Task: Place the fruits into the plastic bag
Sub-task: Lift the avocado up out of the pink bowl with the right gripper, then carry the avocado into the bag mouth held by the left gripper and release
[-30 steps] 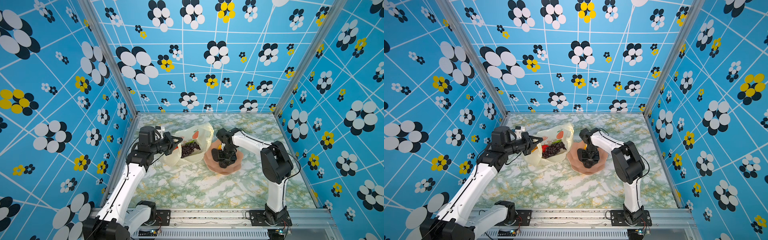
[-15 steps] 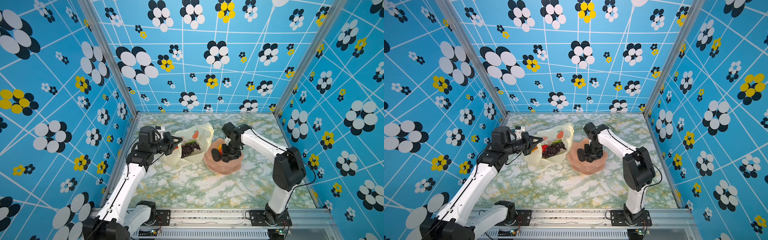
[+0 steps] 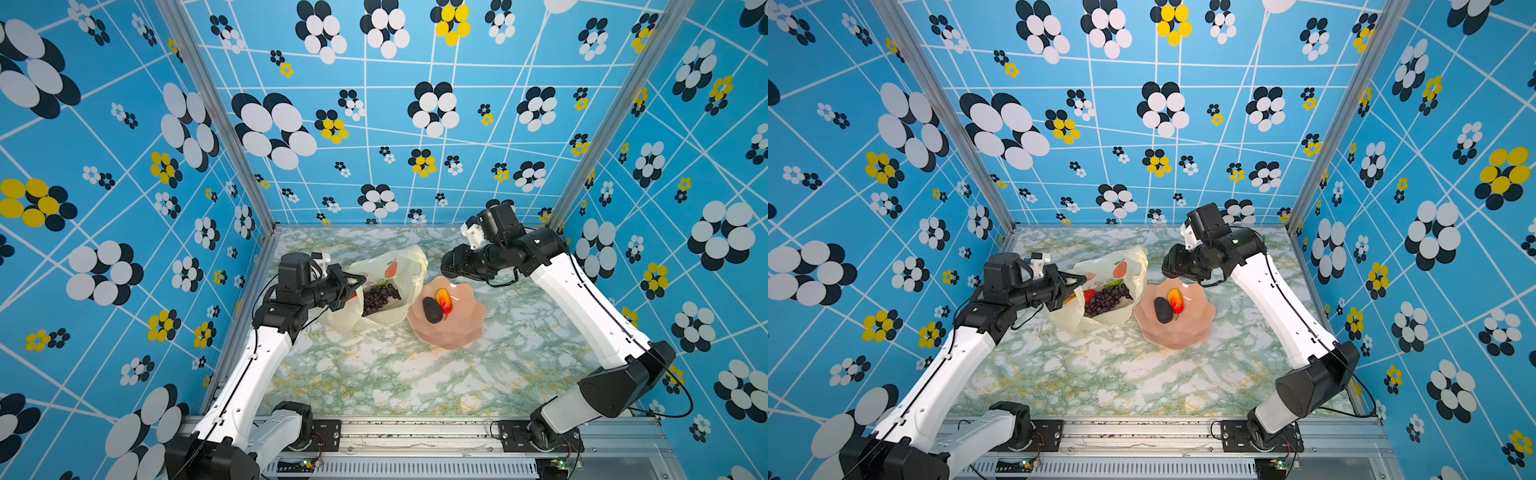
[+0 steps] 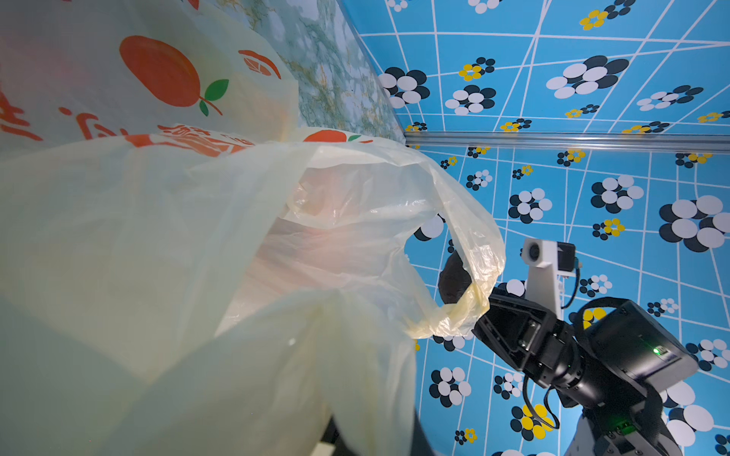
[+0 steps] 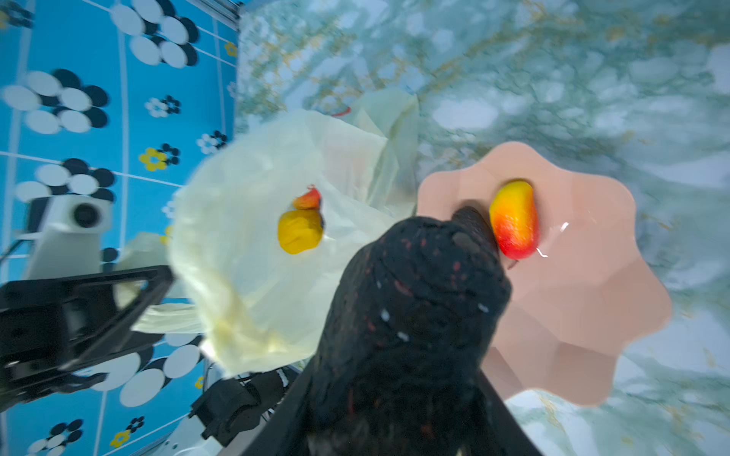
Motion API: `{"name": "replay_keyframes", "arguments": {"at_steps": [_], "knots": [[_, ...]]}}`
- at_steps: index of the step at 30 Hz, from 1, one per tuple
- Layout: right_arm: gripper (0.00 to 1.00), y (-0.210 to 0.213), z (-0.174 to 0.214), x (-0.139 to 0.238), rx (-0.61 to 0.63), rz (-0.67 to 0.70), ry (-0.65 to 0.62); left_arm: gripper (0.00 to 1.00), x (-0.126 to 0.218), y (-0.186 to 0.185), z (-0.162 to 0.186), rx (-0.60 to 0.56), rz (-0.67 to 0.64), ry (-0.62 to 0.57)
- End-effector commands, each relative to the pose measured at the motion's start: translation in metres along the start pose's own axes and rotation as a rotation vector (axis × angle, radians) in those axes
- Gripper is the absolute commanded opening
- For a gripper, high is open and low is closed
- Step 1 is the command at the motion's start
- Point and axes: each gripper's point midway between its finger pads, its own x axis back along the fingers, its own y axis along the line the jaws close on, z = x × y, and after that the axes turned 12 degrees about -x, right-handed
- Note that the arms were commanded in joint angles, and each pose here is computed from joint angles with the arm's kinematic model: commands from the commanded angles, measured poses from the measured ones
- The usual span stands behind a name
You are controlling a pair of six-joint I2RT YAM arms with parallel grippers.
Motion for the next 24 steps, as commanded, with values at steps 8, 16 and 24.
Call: {"name": "replay_keyframes", "arguments": {"at_steps": [8,16,24], "knots": [[0.35,0.135,0.001,0.037,0.017,-0.494,0.038,0.0,0.006,-0.004,0.008,-0.021,0.023,-0.005],[0.34,0.157,0.038,0.006,0.08,-0.445,0.169,0.0,0.01,-0.004,0.013,-0.022,0.033,-0.004],[0.33,0.133,0.08,-0.049,0.115,-0.235,0.278,0.0,0.014,-0.002,0.019,-0.02,0.04,-0.003]]}}
